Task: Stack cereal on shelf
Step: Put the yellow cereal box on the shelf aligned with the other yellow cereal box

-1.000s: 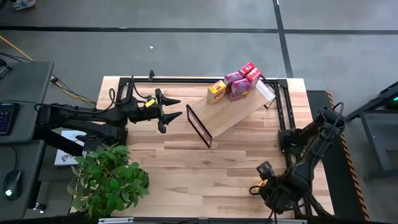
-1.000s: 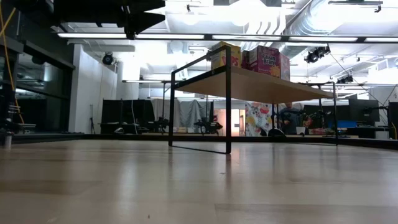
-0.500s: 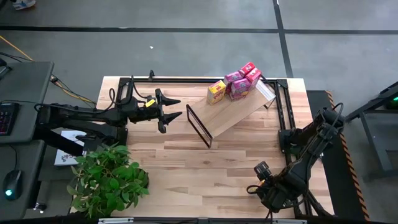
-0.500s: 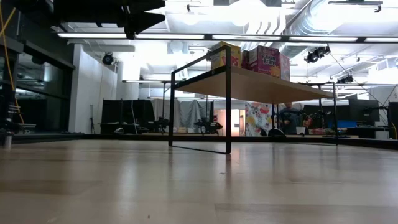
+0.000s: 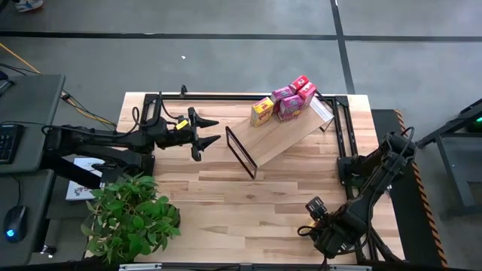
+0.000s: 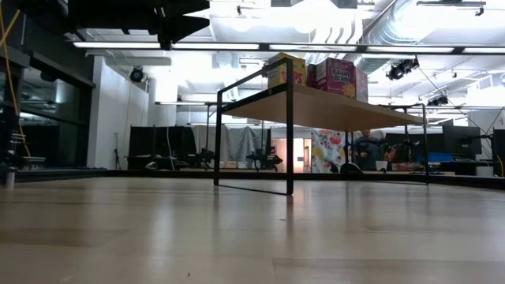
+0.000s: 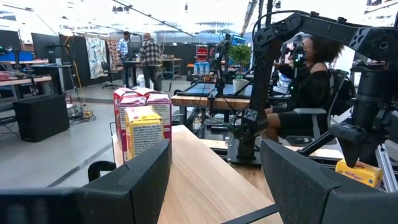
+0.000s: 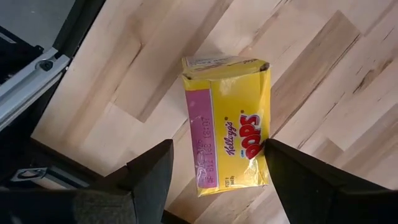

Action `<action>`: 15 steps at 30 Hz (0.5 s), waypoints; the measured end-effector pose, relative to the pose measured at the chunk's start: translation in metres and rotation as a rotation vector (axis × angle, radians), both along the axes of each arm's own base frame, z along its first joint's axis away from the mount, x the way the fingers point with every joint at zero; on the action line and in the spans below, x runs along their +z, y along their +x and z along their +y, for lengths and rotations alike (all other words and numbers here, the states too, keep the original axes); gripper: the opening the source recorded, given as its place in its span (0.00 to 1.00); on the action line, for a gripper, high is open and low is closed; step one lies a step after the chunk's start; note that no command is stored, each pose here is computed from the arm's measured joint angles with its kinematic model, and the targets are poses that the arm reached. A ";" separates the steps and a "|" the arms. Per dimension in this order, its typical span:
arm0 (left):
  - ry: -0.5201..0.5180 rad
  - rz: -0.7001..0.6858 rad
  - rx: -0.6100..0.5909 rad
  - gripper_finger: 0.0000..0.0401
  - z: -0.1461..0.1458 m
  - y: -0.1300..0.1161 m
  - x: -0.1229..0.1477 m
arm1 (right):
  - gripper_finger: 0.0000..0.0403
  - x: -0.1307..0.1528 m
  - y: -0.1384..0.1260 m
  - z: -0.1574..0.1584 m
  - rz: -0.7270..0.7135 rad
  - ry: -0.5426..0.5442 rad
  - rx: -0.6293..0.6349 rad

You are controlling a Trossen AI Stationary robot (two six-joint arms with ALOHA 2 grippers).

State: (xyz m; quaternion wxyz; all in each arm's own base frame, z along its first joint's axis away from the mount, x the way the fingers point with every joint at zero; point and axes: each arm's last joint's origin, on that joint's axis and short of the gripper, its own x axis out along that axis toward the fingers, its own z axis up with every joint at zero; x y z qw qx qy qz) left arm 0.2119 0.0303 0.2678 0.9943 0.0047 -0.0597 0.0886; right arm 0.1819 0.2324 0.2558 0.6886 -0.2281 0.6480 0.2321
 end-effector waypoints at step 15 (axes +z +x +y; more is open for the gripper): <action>0.000 0.000 0.000 0.59 0.000 0.000 0.000 | 0.61 0.000 0.003 0.000 -0.076 -0.037 0.018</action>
